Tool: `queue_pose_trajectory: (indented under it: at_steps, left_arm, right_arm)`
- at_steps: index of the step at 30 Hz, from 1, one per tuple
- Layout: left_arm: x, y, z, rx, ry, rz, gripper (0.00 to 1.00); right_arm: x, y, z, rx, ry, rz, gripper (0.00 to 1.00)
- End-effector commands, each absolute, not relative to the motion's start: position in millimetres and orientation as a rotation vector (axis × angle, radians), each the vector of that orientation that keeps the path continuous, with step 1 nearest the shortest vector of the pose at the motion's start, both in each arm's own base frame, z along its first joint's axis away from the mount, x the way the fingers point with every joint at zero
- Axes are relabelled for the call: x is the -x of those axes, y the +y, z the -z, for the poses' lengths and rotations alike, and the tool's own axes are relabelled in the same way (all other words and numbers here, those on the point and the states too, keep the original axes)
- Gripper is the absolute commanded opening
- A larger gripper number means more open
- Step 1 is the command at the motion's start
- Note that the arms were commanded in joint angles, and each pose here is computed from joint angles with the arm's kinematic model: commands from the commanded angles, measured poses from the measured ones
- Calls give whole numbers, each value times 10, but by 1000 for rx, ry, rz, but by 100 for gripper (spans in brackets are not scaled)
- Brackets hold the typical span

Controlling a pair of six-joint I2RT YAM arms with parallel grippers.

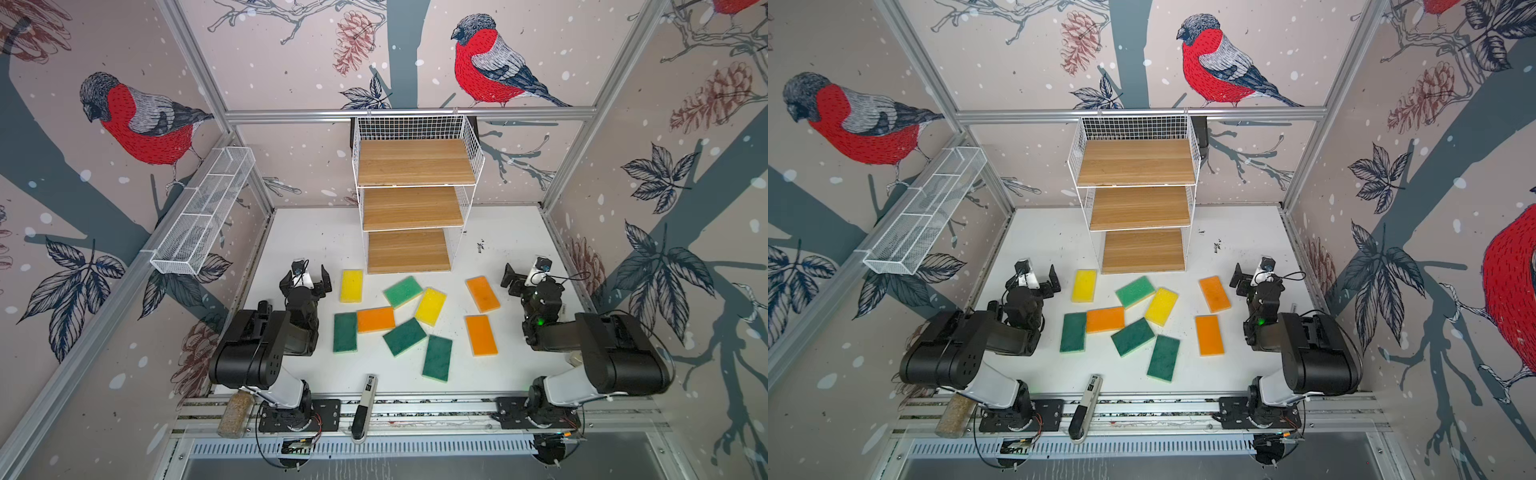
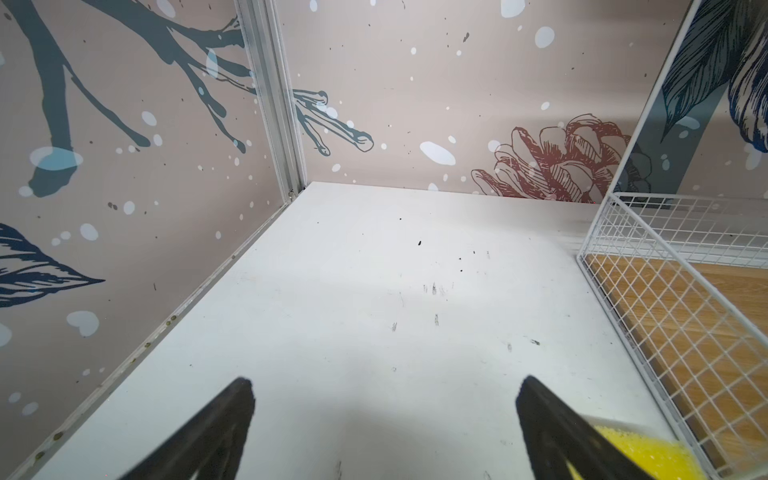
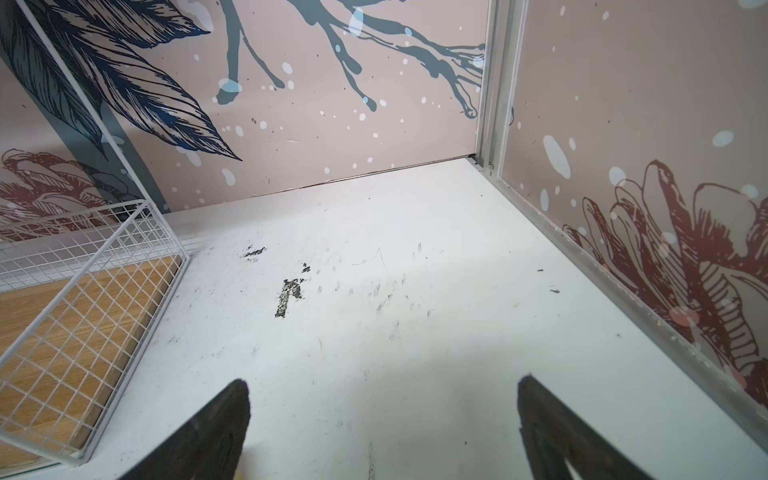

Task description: Place and organize the cleaning sponges onto the shelf

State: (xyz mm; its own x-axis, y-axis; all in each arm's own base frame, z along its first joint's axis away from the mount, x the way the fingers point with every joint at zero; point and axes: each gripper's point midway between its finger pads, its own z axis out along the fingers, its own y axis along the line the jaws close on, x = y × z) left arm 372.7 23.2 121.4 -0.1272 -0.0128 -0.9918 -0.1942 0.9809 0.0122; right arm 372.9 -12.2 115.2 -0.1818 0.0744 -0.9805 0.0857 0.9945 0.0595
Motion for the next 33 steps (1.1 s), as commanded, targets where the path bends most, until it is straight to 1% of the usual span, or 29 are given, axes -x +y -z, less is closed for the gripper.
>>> queue_pose_trajectory:
  at_steps: [1,33]
  left_arm:
    - [-3740,229,-1301,157,1659,-156,98]
    - [-3743,232,-1302,158,1660,-156,99]
  right_arm:
    - [-3746,-116,-1252,-108,1715,11,100]
    - [-3745,-114,-1244,-108,1717,11,100]
